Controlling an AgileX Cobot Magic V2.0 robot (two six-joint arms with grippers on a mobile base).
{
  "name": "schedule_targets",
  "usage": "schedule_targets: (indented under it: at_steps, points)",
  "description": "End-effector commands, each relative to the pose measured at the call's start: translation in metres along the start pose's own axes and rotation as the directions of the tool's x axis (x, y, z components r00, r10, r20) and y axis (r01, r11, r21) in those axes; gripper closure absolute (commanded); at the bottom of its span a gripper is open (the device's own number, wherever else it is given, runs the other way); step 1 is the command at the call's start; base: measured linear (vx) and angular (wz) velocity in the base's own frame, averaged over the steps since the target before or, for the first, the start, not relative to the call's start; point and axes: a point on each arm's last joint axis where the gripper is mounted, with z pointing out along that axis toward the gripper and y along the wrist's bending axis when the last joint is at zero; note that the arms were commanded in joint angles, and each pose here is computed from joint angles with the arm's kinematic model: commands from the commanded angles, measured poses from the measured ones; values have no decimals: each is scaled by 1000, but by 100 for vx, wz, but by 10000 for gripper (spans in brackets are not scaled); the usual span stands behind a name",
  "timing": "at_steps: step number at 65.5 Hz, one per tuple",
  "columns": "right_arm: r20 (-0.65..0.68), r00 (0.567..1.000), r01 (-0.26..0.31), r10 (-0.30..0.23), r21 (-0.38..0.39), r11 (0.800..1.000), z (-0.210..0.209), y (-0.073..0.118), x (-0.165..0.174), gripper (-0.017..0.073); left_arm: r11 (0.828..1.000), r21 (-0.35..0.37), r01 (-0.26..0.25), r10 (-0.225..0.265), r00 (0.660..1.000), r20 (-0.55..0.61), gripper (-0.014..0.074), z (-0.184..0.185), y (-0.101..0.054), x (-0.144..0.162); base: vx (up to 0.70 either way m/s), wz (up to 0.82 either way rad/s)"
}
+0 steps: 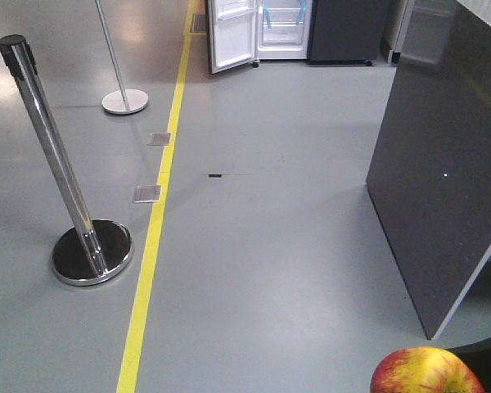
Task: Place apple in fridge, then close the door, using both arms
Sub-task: 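Drive the base toward the open white refrigerator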
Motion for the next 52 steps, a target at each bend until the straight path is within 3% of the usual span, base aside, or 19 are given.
schedule_targets:
  at_steps: [1,52]
  points:
    - [86,996,2,-2,0,1000,-6,1,-11,492,1000,0,8,-8,998,60,599,0,1,2,5,7]
    - [86,996,2,-2,0,1000,-6,1,-11,492,1000,0,8,-8,998,60,599,0,1,2,6,5]
